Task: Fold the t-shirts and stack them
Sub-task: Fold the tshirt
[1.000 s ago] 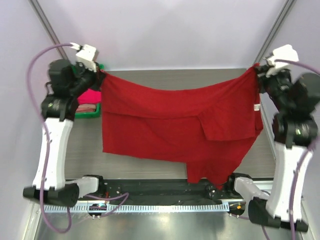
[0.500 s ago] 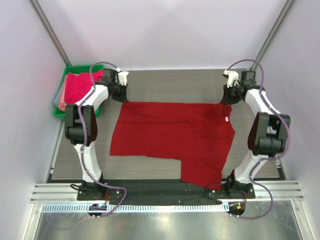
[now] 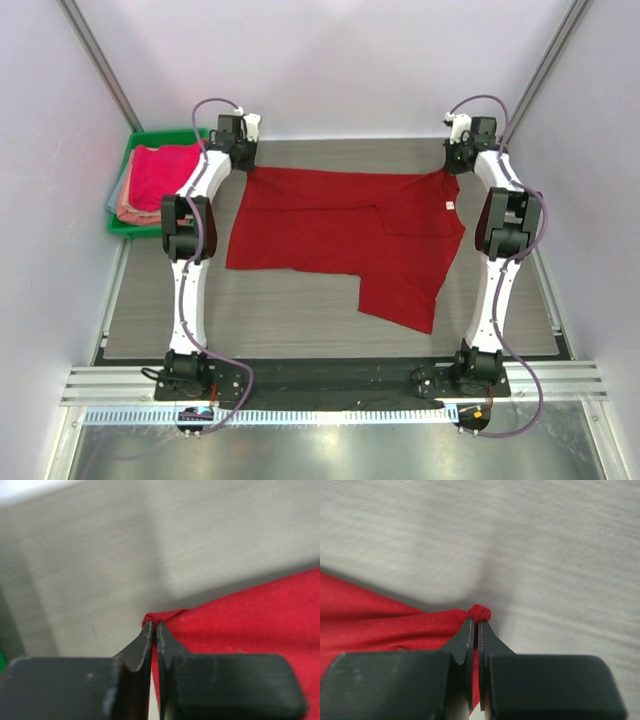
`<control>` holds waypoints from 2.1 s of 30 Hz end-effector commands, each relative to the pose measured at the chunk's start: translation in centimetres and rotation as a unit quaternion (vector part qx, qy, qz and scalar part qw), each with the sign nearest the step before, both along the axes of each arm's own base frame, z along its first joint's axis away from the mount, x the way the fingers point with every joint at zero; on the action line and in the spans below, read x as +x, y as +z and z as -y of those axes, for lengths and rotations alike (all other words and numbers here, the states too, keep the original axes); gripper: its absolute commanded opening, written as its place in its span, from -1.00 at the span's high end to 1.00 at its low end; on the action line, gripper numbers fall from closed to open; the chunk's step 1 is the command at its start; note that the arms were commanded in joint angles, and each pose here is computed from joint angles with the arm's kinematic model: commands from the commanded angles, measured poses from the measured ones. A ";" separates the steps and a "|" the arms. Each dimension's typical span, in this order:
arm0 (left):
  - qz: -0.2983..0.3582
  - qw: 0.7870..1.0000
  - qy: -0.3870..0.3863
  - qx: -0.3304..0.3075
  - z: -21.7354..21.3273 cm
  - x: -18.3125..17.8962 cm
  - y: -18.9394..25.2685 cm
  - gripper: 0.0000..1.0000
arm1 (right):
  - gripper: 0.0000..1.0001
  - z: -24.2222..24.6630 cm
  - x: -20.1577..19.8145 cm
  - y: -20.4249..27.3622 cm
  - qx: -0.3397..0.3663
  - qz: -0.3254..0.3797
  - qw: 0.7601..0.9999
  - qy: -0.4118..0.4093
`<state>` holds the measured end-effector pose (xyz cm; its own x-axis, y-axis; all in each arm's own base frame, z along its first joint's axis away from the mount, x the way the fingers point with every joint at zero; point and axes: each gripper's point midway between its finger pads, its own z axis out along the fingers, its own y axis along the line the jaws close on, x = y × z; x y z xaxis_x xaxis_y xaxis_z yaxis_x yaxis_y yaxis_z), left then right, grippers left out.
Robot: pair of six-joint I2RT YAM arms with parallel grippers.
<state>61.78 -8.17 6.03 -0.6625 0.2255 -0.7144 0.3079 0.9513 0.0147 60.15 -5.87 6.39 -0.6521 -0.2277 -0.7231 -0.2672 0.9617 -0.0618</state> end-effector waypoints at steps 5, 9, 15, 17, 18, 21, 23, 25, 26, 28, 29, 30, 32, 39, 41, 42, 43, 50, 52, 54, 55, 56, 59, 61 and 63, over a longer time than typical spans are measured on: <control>0.106 0.989 0.095 0.032 -3.2 5.2 5.3 0.47 | 0.26 2.6 4.5 6.0 -0.062 0.100 0.990 -0.080; 0.145 0.981 0.125 0.031 -4.0 4.0 11.3 0.31 | 0.09 4.4 3.0 12.6 -0.091 0.147 0.976 -0.132; 0.060 0.997 0.026 0.051 -2.6 -2.1 8.8 0.40 | 0.05 1.4 -2.6 16.0 -0.059 0.140 0.986 -0.073; 0.022 0.999 -0.002 0.047 -2.0 -4.2 7.0 0.45 | 0.09 -0.8 -5.3 13.8 -0.033 0.085 0.996 -0.017; 0.003 0.999 -0.011 0.047 -1.8 -4.8 6.1 0.59 | 0.10 -2.7 -6.7 13.0 -0.009 0.065 0.997 0.030; -0.068 0.997 -0.026 0.039 -1.4 -6.6 3.3 0.70 | 0.15 -5.3 -10.6 9.9 0.008 -0.010 0.997 0.081; -0.093 0.995 -0.026 0.030 -1.1 -7.5 2.1 0.70 | 0.17 -5.9 -12.7 7.7 -0.001 -0.047 0.993 0.106; -0.094 0.995 -0.031 0.022 -0.5 -7.6 1.9 0.70 | 0.16 -5.8 -13.8 6.7 -0.011 -0.068 0.991 0.111; -0.098 0.994 -0.035 0.024 -0.2 -7.6 1.3 0.68 | 0.16 -5.8 -14.3 6.2 -0.012 -0.079 0.990 0.112; -0.108 0.993 -0.037 0.026 0.0 -7.7 0.8 0.67 | 0.16 -5.5 -15.0 5.5 -0.019 -0.095 0.989 0.110; -0.106 0.993 -0.035 0.025 -0.1 -7.3 1.0 0.66 | 0.15 -5.4 -15.4 4.9 -0.020 -0.104 0.988 0.109; -0.121 0.992 -0.034 0.024 0.0 -7.6 0.0 0.63 | 0.15 -5.3 -15.7 4.7 -0.022 -0.108 0.988 0.109; -0.125 0.991 -0.035 0.018 0.3 -7.6 -0.1 0.57 | 0.15 -5.4 -16.1 4.3 -0.023 -0.112 0.987 0.113; -0.147 0.988 -0.042 0.011 1.1 -8.9 -1.3 0.28 | 0.14 -5.4 -16.6 3.3 -0.021 -0.127 0.985 0.114; -0.154 0.987 -0.044 0.015 1.2 -9.1 -1.9 0.34 | 0.14 -5.5 -16.5 3.1 -0.019 -0.129 0.985 0.116; -0.156 0.987 -0.045 0.017 1.2 -9.2 -2.0 0.38 | 0.14 -5.5 -16.5 3.0 -0.017 -0.131 0.984 0.116; -0.158 0.986 -0.047 0.019 1.3 -9.3 -2.1 0.45 | 0.14 -5.5 -16.4 2.8 -0.016 -0.132 0.984 0.115; -0.158 0.986 -0.043 0.031 0.9 -9.4 -2.2 0.86 | 0.16 -5.2 -16.4 2.4 -0.023 -0.137 0.983 0.116; -0.155 0.986 -0.034 0.041 0.4 -9.2 -2.3 0.79 | 0.16 -5.3 -16.4 2.4 -0.021 -0.138 0.983 0.116; -0.147 0.988 -0.022 0.049 0.0 -8.8 -1.9 0.49 | 0.16 -5.4 -16.3 2.5 -0.018 -0.137 0.984 0.113; -0.144 0.988 -0.019 0.054 -0.2 -8.7 -1.9 0.49 | 0.16 -5.4 -16.3 2.6 -0.017 -0.135 0.984 0.113; -0.144 0.988 -0.020 0.057 -0.2 -8.7 -1.9 0.56 | 0.16 -5.4 -16.3 2.7 -0.018 -0.135 0.984 0.113; -0.149 0.987 -0.020 0.058 -0.4 -8.8 -2.3 0.74 | 0.17 -5.2 -16.3 2.6 -0.022 -0.136 0.984 0.111; -0.152 0.986 -0.020 0.058 -0.4 -8.8 -2.5 0.81 | 0.17 -5.2 -16.3 2.7 -0.022 -0.135 0.984 0.110; -0.152 0.986 -0.021 0.057 -0.3 -8.9 -2.6 0.93 | 0.18 -5.2 -16.3 2.9 -0.023 -0.133 0.985 0.110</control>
<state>52.82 -8.05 3.57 -0.8307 0.3230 -0.4535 0.3568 0.9341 0.0119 43.21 -0.46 7.93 -0.7668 -0.4111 -0.4929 -0.4834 0.8751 0.0223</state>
